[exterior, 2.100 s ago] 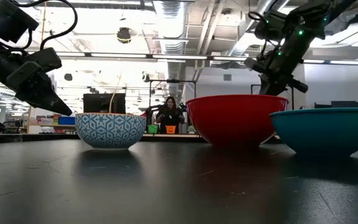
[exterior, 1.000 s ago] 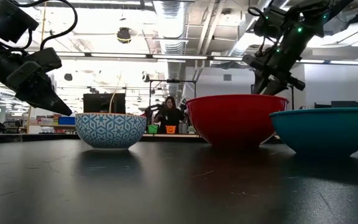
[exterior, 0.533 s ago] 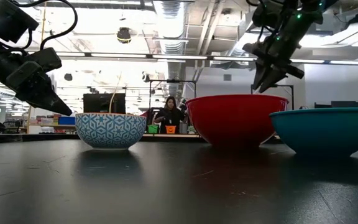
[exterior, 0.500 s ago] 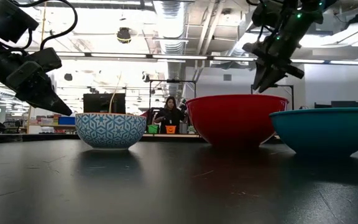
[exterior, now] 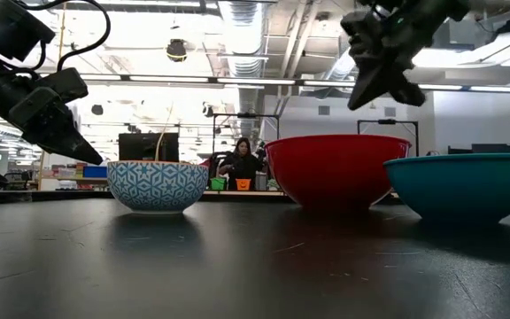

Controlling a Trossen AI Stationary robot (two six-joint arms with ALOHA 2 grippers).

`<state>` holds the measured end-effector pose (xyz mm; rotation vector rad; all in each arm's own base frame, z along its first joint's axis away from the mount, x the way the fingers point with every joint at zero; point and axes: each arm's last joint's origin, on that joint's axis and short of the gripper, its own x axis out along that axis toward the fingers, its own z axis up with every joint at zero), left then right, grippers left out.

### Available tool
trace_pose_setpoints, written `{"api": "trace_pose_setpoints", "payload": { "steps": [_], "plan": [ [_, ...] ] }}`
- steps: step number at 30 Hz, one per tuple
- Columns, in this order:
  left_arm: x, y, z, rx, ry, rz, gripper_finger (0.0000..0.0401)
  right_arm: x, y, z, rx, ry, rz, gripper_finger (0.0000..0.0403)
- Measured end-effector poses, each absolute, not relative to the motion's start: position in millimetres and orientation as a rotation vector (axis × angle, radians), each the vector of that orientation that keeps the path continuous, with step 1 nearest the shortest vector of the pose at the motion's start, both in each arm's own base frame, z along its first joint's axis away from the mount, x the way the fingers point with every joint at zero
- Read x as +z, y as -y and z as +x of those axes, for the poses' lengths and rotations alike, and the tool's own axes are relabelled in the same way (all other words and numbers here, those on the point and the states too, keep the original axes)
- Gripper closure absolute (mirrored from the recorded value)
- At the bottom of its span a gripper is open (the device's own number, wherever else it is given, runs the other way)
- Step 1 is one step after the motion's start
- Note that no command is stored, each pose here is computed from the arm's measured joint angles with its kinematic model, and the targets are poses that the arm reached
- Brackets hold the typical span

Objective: Nest bowls inside each other
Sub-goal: Stack the blue bowl on the light green bowl

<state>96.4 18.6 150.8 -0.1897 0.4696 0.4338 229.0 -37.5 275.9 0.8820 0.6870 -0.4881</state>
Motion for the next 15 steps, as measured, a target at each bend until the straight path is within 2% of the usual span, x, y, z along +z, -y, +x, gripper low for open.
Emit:
{"api": "trace_pose_setpoints", "payload": {
  "steps": [8,15],
  "plan": [
    [150.8,-18.6,96.4,0.434,-0.469,-0.190,0.0314,268.1,-17.0,222.2,-0.490,-0.847,1.057,0.0346],
    [150.8,-18.6,96.4,0.434,-0.469,-0.190,0.0314,255.5,-30.9,197.7,-0.748,-1.013,1.072,0.0308]
  ]
}}
